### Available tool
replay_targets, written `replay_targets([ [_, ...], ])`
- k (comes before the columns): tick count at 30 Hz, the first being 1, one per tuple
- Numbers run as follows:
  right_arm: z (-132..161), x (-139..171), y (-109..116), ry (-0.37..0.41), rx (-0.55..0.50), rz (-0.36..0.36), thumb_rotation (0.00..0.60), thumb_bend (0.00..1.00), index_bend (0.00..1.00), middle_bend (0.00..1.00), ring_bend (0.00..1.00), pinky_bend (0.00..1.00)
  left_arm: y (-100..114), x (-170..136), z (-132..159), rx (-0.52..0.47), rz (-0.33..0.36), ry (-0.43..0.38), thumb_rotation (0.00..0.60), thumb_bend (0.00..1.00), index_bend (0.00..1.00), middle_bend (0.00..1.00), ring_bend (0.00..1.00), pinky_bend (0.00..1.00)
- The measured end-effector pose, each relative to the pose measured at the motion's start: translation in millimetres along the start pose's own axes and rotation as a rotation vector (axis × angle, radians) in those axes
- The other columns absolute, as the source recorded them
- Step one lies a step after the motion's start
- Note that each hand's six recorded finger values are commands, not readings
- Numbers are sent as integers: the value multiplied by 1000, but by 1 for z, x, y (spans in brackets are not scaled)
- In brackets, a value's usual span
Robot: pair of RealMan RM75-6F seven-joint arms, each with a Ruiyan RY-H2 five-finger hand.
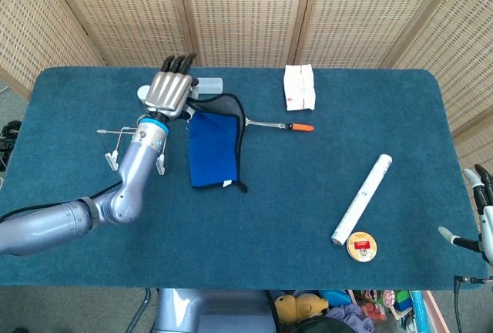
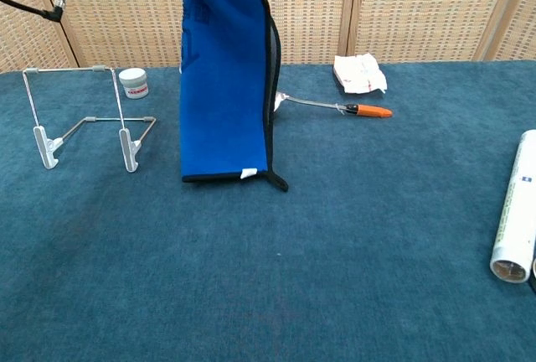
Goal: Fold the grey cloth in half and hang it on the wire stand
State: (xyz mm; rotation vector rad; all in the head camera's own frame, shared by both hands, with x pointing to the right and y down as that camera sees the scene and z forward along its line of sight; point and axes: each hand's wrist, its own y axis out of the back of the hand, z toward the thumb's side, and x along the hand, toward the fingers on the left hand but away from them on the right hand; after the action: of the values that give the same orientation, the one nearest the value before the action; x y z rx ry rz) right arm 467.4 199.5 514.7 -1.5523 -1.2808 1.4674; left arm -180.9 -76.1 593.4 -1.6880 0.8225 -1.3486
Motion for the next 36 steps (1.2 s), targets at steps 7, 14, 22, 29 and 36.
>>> replay_targets([
  [7,3,1,0,11,-1,2,600,0,0,0,0,0,25,-7,-40,-31,34,56,600,754,855,0,0,0],
  [14,9,5,-1,32,-4,3,600,0,0,0,0,0,39,-23,-89,-67,44,118,600,755,855,0,0,0],
  [22,16,10,1,60,-13,-2,600,0,0,0,0,0,43,-49,-130,-73,41,140,600,753,855,0,0,0],
  [29,20,14,3,84,-28,-4,600,0,0,0,0,0,45,-81,-170,-68,46,170,600,753,854,0,0,0],
  [36,22,18,6,103,-40,-6,600,0,0,0,0,0,34,-110,-197,-67,40,177,600,754,855,0,0,0],
])
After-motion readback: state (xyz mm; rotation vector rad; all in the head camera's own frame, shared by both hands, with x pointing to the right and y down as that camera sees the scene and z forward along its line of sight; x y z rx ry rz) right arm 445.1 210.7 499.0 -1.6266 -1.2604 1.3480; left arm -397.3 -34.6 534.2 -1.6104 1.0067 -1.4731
